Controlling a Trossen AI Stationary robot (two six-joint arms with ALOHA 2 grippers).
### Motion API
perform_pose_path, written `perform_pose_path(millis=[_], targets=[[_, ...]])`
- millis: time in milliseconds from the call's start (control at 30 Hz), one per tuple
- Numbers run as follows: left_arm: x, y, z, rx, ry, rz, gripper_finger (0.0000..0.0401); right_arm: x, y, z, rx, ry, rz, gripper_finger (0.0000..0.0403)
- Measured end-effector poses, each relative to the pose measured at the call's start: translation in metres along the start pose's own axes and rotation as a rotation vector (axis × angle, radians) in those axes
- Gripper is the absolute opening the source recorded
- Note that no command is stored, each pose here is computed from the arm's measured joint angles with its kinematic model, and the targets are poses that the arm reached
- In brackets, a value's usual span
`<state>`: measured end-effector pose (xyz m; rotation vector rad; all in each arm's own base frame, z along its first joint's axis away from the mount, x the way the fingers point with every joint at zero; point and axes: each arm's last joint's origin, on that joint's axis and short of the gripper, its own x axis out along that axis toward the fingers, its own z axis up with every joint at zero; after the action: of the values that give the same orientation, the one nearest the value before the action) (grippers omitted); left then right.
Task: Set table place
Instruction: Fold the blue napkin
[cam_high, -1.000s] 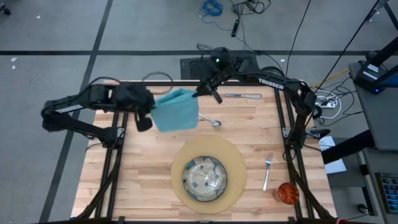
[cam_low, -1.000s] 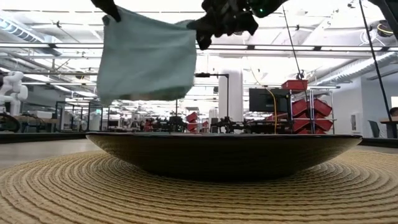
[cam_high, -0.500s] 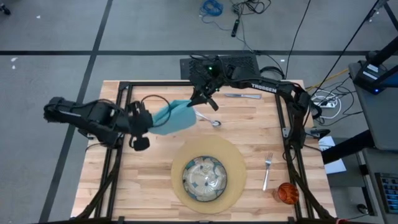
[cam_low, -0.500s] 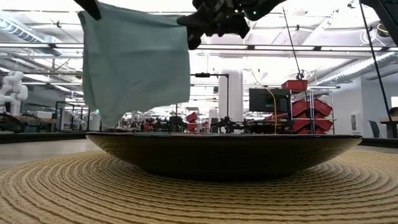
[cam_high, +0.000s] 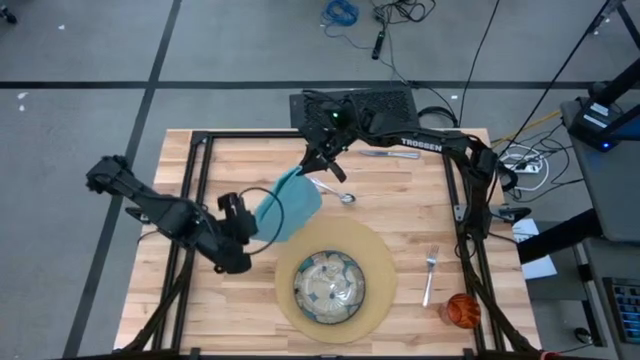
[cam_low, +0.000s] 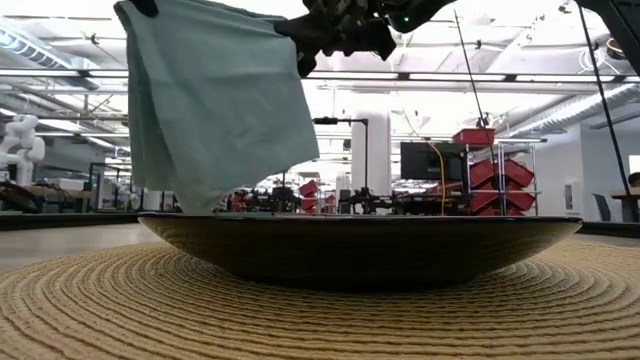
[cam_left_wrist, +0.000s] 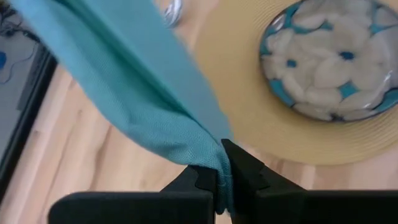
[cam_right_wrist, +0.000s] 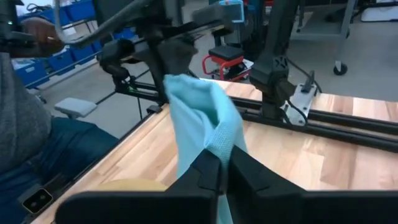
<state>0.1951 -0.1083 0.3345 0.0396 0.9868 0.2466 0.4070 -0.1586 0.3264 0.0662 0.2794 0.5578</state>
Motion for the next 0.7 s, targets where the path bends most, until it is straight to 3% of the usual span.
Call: perform_pose_path(millis=[167, 533, 700], targets=[[0.008, -0.008, 0.002, 0.041, -0.002, 0.028, 0.0000, 0.001, 0.001, -0.002, 0.018, 0.018, -0.002, 0.0000], [0.011, 0.009, -0.002, 0.064, 0.036, 0.211, 0.0000, -0.003, 0.014, -0.012, 0.036, 0.173, -0.047, 0.0000], [0.011, 0.014, -0.001, 0.078, 0.029, 0.248, 0.0000, -0.007, 0.026, -0.001, -0.001, 0.174, -0.082, 0.0000]])
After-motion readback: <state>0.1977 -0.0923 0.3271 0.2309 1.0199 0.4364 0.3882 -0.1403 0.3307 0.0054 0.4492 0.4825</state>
